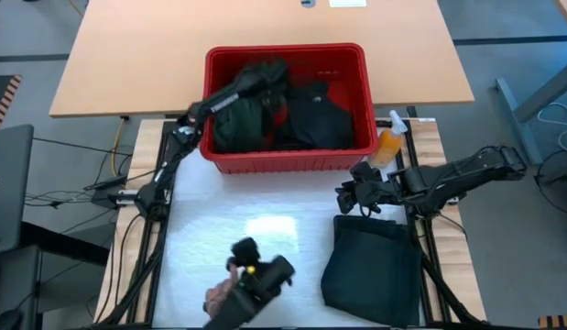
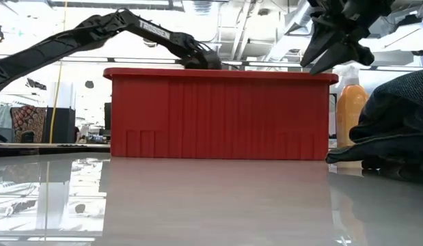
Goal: Fold laundry
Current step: Remove the gray shorts from the red bin
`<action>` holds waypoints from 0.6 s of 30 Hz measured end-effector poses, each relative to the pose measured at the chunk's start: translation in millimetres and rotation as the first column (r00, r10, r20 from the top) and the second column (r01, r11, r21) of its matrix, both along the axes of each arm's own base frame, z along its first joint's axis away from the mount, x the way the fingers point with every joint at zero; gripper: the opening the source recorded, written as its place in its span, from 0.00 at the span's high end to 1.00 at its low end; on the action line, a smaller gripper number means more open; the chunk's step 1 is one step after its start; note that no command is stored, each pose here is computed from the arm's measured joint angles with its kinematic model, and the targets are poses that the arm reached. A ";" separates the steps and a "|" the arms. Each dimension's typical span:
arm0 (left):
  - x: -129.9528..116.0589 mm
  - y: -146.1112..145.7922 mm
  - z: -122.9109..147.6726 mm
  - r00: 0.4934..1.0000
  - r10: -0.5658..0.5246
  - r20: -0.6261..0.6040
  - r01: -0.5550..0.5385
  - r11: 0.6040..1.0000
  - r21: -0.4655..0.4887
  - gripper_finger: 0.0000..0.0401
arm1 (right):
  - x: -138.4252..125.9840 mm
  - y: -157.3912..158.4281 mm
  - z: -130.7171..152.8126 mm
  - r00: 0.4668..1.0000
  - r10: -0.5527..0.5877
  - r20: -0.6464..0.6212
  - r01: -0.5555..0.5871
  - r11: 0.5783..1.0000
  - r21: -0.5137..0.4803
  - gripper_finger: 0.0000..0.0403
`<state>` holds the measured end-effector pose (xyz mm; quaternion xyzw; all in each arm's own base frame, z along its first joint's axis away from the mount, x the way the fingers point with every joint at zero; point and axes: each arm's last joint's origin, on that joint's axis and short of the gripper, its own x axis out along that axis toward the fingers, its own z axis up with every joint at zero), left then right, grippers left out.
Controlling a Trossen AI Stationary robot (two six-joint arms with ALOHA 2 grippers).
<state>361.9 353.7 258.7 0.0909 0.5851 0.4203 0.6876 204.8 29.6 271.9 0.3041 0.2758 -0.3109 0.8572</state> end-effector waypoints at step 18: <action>7.6 -4.1 25.0 0.941 -0.207 0.269 0.230 0.971 -0.057 0.70 | 1.2 1.5 0.4 1.000 0.011 0.013 -0.012 1.000 0.027 0.56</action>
